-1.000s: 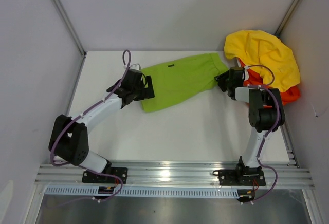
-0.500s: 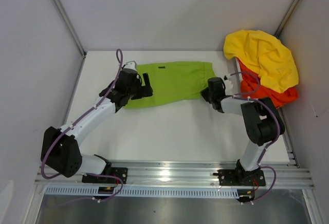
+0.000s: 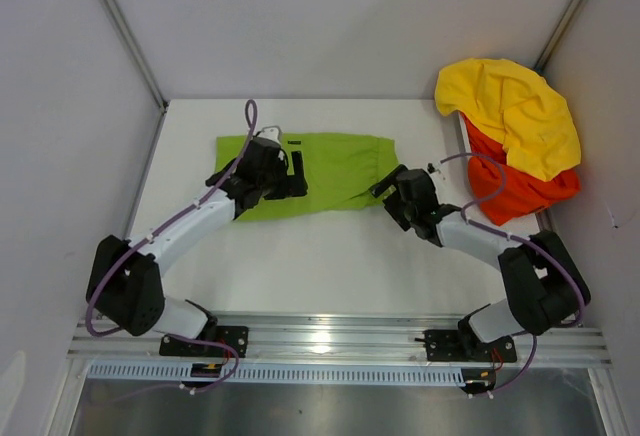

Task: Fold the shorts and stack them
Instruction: Fold the shorts

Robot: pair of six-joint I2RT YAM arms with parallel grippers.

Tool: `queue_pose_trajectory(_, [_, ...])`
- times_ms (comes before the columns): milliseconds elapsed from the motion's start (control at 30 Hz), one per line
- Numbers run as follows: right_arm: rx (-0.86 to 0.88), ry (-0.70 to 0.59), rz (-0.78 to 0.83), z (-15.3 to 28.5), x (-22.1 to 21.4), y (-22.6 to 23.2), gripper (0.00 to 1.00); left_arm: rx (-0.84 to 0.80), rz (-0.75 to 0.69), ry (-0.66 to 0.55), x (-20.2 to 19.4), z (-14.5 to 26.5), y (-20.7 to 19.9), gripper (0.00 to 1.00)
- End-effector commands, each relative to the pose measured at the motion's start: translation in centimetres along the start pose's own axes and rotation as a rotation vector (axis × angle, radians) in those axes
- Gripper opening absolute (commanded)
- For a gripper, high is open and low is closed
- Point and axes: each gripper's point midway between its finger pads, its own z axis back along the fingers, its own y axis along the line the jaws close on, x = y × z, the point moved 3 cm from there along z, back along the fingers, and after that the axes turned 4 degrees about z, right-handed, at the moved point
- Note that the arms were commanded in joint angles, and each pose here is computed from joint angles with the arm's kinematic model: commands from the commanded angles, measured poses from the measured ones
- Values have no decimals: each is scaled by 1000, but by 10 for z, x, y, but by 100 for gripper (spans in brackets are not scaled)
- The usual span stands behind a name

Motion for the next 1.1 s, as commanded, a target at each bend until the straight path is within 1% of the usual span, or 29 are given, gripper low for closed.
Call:
queue_pose_trajectory(0, [55,50,-11,20,-2,-9,98,-40,-44,22,3,-6,-17,99])
queue_pose_trajectory(67, [65,47,-17,23,6,-22,99,-51,-58,25,6,-8,-25,99])
queue_pose_trajectory(100, [90,56,-14,29,9,-21,99,-45,-70,42,2,-14,-26,99])
queue_pose_trajectory(133, [90,55,1,30,12,-26,99,-57,-76,31,8,-15,-34,99])
queue_pose_trajectory(200, [98,26,6,32,28,-32,99,-49,-87,45,7,-20,-38,99])
queue_pose_trajectory(233, [123,48,23,34,28,-31,99,-56,-97,46,10,-26,-46,99])
queue_pose_trajectory(300, [134,39,25,31,38,-36,99,-59,-102,42,16,-31,-53,99])
queue_pose_trajectory(333, [154,56,44,30,38,-36,99,-49,-110,65,10,-41,-53,99])
queue_pose_trajectory(367, [170,56,57,28,41,-35,99,-61,-108,49,19,-43,-60,99])
queue_pose_trajectory(433, [167,73,82,17,47,-39,99,-34,-126,91,11,-58,-58,99])
queue_pose_trajectory(467, [167,75,121,13,50,-40,99,-44,-129,75,21,-59,-66,99])
queue_pose_trajectory(600, [174,131,213,-13,59,-41,99,-21,-152,106,18,-75,-65,99])
queue_pose_trajectory(633, [181,123,218,-19,69,-37,99,-19,-156,109,18,-78,-66,99])
queue_pose_trajectory(667, [181,162,219,-28,64,-43,99,-9,-159,116,17,-84,-65,99])
queue_pose_trajectory(733, [212,161,224,-38,73,-42,100,-4,-166,116,19,-88,-67,99])
queue_pose_trajectory(767, [238,201,213,-43,68,-44,99,3,-169,128,16,-93,-65,99])
queue_pose_trajectory(833, [293,210,187,-48,73,-40,100,4,-174,127,18,-97,-67,99])
queue_pose_trajectory(867, [293,239,169,-54,69,-45,100,4,-176,132,17,-99,-68,99])
queue_pose_trajectory(900, [315,267,159,-54,65,-42,99,3,-178,142,14,-104,-68,99])
queue_pose_trajectory(1067, [334,308,149,-61,52,-41,99,-21,-176,150,17,-114,-77,99])
